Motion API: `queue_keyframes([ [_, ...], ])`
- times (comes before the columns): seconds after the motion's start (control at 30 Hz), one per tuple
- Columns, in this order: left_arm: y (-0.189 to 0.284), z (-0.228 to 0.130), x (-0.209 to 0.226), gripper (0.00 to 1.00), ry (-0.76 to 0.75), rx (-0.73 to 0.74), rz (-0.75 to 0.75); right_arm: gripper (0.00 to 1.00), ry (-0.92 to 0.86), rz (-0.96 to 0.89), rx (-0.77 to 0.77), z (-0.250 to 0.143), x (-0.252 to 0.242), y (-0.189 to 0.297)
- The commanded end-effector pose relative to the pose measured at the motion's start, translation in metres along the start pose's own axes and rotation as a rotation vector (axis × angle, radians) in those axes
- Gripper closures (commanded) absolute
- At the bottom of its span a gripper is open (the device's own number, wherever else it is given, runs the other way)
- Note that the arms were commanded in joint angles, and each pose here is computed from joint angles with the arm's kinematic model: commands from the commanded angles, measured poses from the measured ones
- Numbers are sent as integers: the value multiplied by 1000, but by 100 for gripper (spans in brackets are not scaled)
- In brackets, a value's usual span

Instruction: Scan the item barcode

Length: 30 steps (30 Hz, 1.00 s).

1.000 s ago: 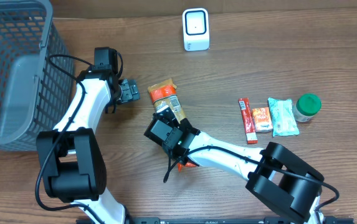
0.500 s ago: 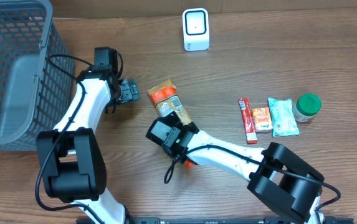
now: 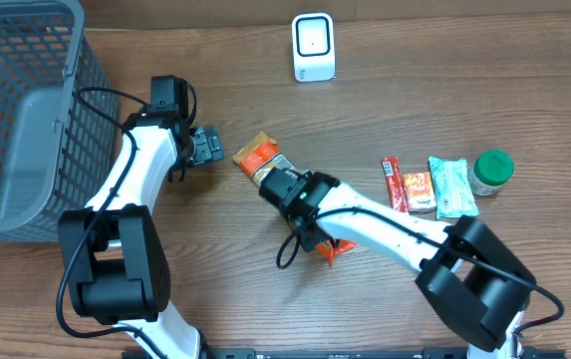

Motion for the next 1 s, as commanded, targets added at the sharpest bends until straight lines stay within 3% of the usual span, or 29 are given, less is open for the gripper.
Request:
queue_keyframes([
  [0.0, 9, 8, 0, 0, -2, -38, -4, 25, 1, 66, -133, 19, -16, 40],
  [0.03, 9, 8, 0, 0, -2, -38, -4, 18, 14, 78, -146, 22, -19, 41],
  [0.1, 9, 8, 0, 0, -2, -38, -4, 16, 38, 102, -156, 25, -23, 40],
  [0.33, 9, 8, 0, 0, -2, -38, -4, 16, 27, 188, -115, 27, -33, 22],
  [0.37, 9, 8, 0, 0, -2, -38, -4, 19, 24, 188, -106, 26, -34, 17],
  [0.5, 9, 8, 0, 0, -2, -38, -4, 50, 22, 186, -66, 19, -34, 6],
  [0.8, 9, 8, 0, 0, -2, -38, -4, 53, 18, 181, -10, 1, -33, -16],
  [0.9, 9, 8, 0, 0, -2, -38, -4, 62, 11, 181, 16, -5, -32, -21],
  [0.97, 9, 8, 0, 0, -2, -38, -4, 73, -7, 179, 51, -11, -33, -22],
])
Point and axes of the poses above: each gripper's point midway between its finger pads, its own y axis back along the fingers, its own x axis along the line the jaws close on, z = x × y, the point moved 9 cm from there along y, back along the fingers, and after that the axes turned 12 degrees about y, right-handed, at the moved point
